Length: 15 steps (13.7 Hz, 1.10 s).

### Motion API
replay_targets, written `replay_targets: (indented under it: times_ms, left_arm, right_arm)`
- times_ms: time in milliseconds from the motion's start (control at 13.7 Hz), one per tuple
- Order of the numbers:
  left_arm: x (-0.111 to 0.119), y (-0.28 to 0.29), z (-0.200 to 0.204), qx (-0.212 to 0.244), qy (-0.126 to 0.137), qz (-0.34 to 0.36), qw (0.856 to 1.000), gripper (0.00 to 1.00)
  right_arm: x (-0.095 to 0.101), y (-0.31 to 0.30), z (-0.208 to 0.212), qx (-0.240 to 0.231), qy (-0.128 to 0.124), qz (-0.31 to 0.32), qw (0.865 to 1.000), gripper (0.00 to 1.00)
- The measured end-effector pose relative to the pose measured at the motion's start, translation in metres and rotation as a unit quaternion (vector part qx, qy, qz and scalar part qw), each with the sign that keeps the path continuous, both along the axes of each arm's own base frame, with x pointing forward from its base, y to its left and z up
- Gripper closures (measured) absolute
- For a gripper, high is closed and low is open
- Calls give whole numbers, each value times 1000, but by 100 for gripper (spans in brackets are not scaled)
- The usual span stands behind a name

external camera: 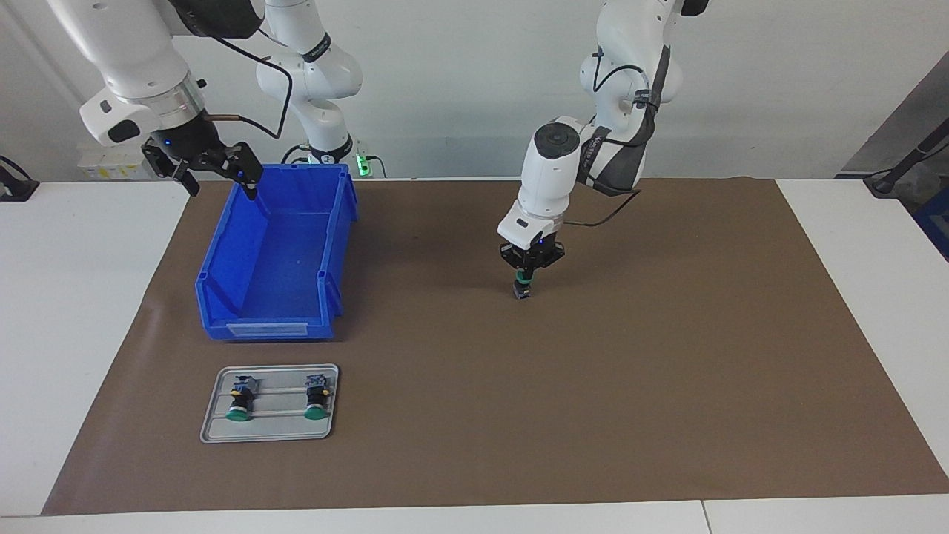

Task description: Place and press button with both arms

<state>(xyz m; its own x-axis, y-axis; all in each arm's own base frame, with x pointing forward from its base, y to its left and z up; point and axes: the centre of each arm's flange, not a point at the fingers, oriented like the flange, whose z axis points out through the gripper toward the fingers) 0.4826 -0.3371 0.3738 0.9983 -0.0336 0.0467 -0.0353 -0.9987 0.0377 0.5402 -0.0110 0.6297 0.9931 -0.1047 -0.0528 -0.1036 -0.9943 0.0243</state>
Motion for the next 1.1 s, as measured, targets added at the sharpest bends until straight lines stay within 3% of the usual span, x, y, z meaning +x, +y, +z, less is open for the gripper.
replay_targets:
  times_ms: [805,1098]
  left_arm:
    - [-2,2,-7,-10,-15,-1,1000,91]
    - [9,1,6,-1,-2,2,1000,82]
  right_arm:
    - [0,0,0,0,0,0,1000,0]
    - [0,0,0,0,0,0,1000,0]
